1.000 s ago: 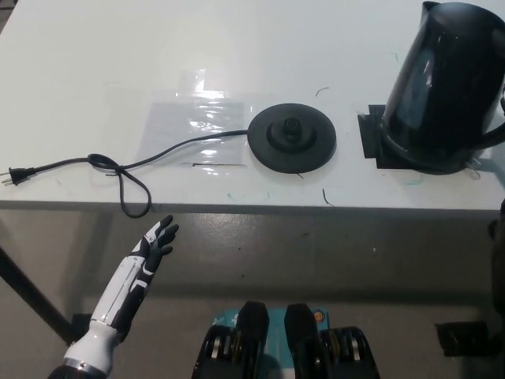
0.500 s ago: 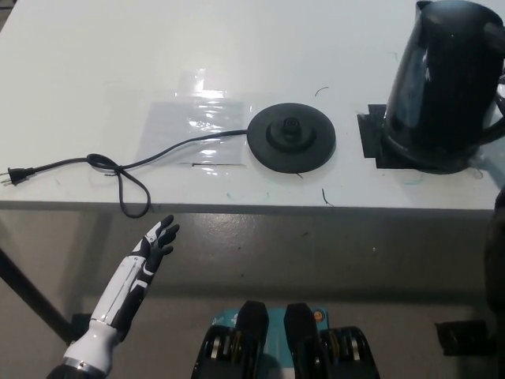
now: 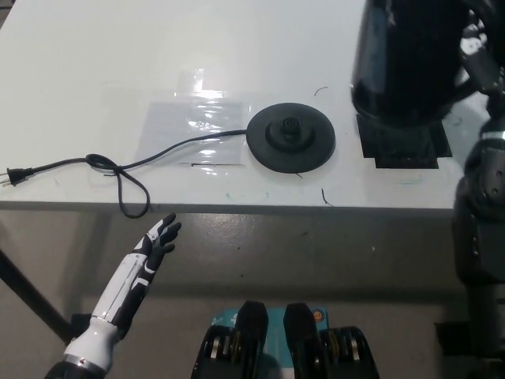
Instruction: A kettle and its base are kept separately on the desk infront of the robot and the robot uses its right hand to lift the kettle by its handle and places it on its base to align it correctly.
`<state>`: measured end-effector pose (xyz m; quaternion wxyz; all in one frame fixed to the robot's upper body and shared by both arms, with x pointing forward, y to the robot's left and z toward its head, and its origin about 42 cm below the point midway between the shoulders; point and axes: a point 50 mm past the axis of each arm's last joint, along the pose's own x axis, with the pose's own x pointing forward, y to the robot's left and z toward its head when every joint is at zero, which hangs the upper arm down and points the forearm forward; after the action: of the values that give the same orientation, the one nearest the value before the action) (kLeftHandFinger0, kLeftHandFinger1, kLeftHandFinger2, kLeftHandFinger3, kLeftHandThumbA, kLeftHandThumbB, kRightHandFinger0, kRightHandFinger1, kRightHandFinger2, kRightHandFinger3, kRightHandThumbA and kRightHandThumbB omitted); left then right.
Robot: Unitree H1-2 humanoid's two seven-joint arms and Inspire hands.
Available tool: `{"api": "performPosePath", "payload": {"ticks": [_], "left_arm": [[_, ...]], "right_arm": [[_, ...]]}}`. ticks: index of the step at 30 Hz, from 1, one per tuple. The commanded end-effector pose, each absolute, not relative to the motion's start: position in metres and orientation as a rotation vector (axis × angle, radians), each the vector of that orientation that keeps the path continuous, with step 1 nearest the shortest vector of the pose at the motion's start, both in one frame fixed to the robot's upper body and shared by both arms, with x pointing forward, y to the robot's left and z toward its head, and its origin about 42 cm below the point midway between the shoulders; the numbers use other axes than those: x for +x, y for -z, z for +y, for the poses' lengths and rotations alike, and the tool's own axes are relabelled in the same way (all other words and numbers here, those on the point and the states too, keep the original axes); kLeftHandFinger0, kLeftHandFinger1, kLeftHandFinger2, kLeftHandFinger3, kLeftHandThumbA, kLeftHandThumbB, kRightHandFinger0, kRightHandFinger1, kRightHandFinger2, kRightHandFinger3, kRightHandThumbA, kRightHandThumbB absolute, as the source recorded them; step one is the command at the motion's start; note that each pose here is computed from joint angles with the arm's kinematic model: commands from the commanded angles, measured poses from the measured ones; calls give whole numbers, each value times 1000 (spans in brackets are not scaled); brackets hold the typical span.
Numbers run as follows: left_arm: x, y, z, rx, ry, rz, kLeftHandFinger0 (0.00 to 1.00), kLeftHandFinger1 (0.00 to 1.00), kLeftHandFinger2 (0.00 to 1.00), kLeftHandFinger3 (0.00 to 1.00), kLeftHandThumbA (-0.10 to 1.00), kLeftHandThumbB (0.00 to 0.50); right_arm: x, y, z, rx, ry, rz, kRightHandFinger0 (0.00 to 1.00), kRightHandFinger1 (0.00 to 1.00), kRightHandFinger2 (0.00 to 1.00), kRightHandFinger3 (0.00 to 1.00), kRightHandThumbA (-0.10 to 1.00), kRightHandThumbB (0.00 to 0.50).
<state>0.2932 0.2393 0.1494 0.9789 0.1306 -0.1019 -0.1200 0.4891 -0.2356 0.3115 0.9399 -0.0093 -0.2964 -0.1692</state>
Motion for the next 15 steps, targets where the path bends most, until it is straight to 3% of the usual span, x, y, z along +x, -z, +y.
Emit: {"api": "performPosePath", "payload": {"ticks": [1,5,9,15], "left_arm": [[294,-161,245,272,248,-260,1000,1000,1000,1000,1000,158],[293,-160,243,266,251,-258,1000,1000,1000,1000,1000,149],[293,-160,243,275,258,-264,1000,1000,1000,1000,1000,127],[293,-161,243,275,258,-254,1000,1000,1000,1000,1000,149]], "right_arm": [[488,-388,-211,-24,342,-866,0,308,769,817,-100,106],[485,-392,-190,-51,319,-862,0,291,733,803,-100,142],[487,-393,-170,-43,287,-869,0,308,742,799,-100,141],[486,-395,-142,-26,252,-848,1,352,792,826,-100,127]]}}
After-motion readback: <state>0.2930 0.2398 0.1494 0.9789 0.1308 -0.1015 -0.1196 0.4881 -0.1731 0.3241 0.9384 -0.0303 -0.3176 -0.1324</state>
